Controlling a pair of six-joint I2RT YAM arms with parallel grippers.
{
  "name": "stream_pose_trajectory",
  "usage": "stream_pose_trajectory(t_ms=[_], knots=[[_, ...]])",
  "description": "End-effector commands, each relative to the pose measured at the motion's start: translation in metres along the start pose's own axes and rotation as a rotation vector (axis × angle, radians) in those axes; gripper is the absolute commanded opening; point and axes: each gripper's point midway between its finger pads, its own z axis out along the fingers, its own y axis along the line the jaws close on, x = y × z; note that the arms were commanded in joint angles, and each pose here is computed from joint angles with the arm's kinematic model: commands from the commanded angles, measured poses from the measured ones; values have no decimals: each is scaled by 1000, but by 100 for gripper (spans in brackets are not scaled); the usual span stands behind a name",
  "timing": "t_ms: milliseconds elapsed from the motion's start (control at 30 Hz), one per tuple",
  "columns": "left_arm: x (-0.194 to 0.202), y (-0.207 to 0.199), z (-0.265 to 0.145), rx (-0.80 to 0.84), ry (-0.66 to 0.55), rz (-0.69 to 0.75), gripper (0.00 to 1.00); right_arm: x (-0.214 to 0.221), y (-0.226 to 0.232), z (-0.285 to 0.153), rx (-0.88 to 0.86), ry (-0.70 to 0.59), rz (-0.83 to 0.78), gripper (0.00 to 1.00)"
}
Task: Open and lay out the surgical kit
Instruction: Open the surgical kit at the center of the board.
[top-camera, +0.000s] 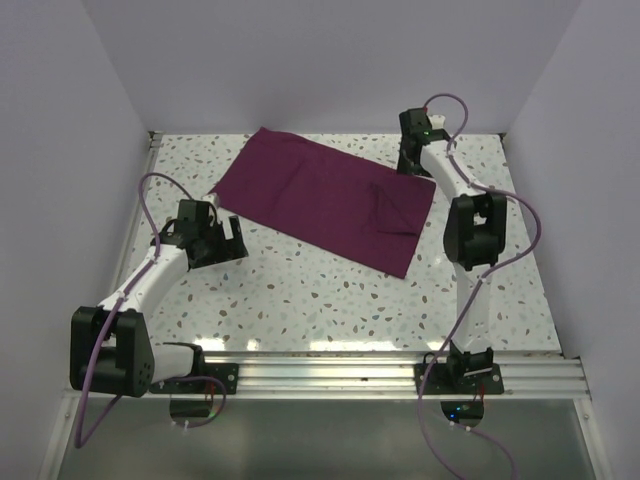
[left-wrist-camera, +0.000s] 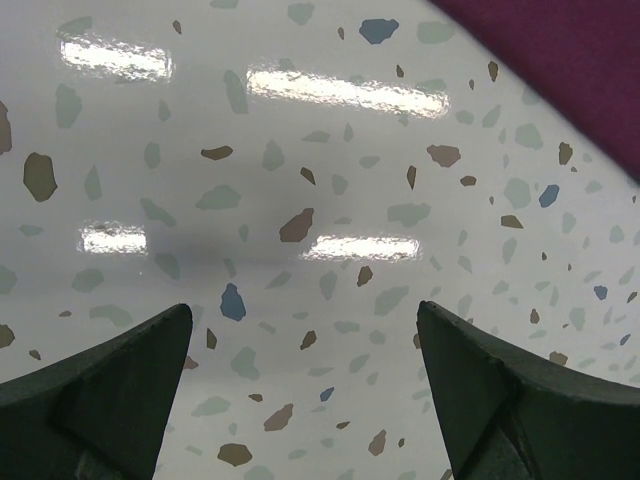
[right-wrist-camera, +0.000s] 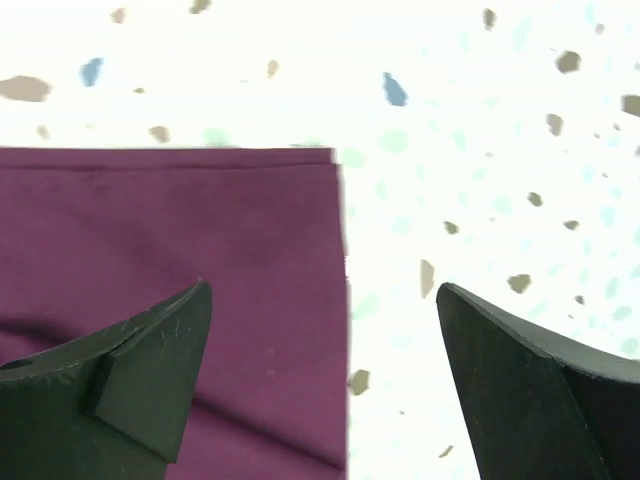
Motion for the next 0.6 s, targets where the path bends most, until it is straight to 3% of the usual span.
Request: stream_pose_trajectory(t_ms=[0,67,233,333,433,567], knots=[[-4,-6,0,26,-14,18,98,-11,-23,-7,64,-15,40,99],[-3,-6,0,27,-12,19,98,-7,-30,-17,50,-24,51,98],[-3,-5,1,25,-14,18,98,17,-4,-52,-168,-16,55,96],[-3,-5,2,25,-8,16,98,60,23,-85,-257,0,-52,94],[-2,-4,4,21,-3,14,98,74,42,-114,-362,-31,-78,92],[-2,-5,3,24,-5,14,98,110,56,-110,-437,44,-75,84]])
